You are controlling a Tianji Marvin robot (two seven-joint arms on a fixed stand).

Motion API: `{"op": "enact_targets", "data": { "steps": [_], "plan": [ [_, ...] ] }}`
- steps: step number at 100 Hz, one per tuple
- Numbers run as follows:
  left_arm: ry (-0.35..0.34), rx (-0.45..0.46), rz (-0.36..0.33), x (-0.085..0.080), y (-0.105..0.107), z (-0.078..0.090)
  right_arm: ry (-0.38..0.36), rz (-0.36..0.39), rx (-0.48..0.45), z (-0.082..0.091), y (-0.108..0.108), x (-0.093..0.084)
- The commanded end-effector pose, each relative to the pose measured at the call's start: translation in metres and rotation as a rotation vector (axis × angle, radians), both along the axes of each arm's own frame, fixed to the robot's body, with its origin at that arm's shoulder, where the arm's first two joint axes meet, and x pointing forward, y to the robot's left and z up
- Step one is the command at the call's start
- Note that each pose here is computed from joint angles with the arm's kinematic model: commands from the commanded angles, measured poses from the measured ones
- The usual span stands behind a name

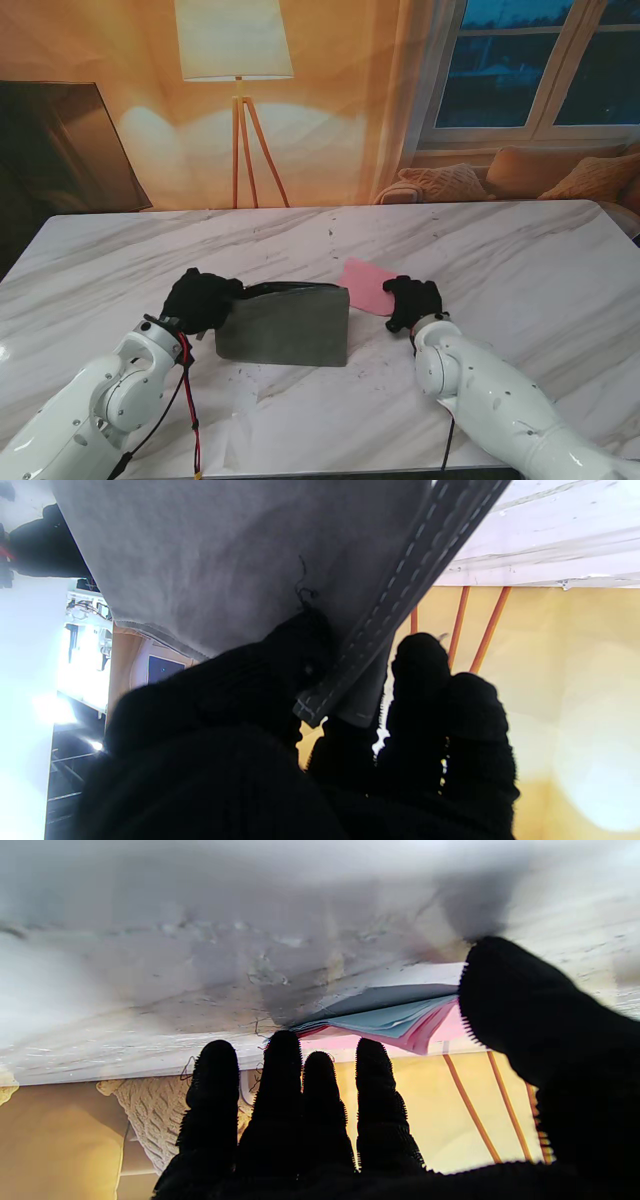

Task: Collect documents into a storage pouch

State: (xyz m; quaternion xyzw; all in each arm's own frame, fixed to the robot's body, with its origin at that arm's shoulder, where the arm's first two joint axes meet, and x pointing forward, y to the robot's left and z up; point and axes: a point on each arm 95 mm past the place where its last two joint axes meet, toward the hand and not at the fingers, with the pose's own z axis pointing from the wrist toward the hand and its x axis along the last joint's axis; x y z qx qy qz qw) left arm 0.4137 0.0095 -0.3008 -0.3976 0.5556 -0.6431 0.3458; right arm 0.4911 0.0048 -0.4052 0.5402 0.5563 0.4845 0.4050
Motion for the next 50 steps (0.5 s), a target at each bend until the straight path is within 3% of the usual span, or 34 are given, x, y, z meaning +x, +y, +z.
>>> {"op": "enact_targets", "data": {
  "steps": [1, 50],
  "plan": [
    [0.010, -0.008, -0.013, -0.0021, -0.0044, -0.0013, 0.006, -0.007, -0.009, -0.0042, 0.0002, -0.0006],
    [-0.010, -0.017, -0.042, -0.0065, -0.0094, 0.0026, -0.034, -0.004, -0.016, -0.0049, 0.0002, 0.0007]
  ]
}}
